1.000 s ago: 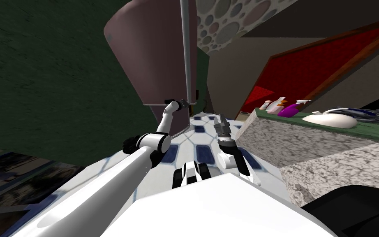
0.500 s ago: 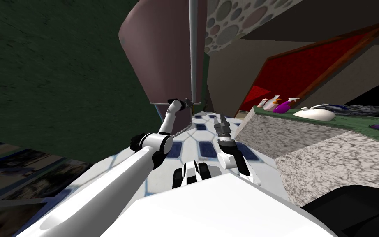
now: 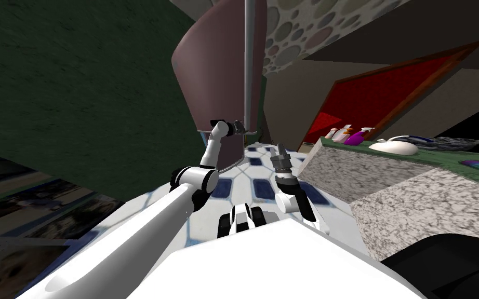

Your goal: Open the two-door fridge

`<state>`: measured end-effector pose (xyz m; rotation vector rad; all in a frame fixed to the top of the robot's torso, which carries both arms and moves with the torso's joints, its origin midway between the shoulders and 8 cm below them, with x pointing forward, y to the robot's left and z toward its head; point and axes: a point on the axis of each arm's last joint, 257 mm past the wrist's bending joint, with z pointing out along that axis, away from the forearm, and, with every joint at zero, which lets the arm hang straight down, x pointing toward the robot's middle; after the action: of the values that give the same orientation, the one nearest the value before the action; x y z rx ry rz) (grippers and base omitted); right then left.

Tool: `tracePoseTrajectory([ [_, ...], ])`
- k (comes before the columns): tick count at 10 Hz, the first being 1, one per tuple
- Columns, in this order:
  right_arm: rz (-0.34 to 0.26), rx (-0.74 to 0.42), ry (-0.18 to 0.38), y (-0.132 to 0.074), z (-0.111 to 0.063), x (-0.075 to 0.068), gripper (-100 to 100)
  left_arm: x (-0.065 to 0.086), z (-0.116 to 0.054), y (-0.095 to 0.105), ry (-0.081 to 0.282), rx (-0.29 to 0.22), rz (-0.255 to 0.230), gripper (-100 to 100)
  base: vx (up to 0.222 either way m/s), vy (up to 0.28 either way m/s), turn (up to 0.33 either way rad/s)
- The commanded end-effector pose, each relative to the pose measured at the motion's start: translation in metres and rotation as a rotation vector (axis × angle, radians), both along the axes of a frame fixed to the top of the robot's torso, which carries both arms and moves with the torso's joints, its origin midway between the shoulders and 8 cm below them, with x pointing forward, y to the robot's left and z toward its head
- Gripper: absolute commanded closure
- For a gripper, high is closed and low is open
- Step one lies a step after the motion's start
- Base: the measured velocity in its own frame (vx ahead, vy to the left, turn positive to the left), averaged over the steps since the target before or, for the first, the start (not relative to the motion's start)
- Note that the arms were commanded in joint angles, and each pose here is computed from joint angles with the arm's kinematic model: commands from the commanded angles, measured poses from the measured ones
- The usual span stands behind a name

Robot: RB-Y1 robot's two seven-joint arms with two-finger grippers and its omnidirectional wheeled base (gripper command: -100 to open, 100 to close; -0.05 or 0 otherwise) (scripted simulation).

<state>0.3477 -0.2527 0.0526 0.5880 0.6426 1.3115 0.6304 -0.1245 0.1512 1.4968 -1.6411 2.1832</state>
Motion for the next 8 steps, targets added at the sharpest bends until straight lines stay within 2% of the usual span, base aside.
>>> tracePoseTrajectory([
  [1,0.000,0.000,0.000,0.0000,0.0000,0.0000,0,-0.0082,0.0231,-0.0003,0.001,0.002,-0.021,-100,0.023,-0.076,0.061],
  [2,0.000,0.000,0.000,0.0000,0.0000,0.0000,0,-0.0065,0.0197,0.0000,-0.001,0.003,-0.016,-100,0.012,-0.032,0.012],
  [3,0.000,0.000,0.000,0.0000,0.0000,0.0000,0,-0.0071,0.0208,0.0000,0.001,0.002,-0.018,0,0.002,-0.009,-0.004],
  [8,0.000,0.000,0.000,-0.0001,0.0000,0.0000,0,-0.0078,0.0207,-0.0012,0.001,0.002,-0.020,0,0.000,0.000,0.000],
])
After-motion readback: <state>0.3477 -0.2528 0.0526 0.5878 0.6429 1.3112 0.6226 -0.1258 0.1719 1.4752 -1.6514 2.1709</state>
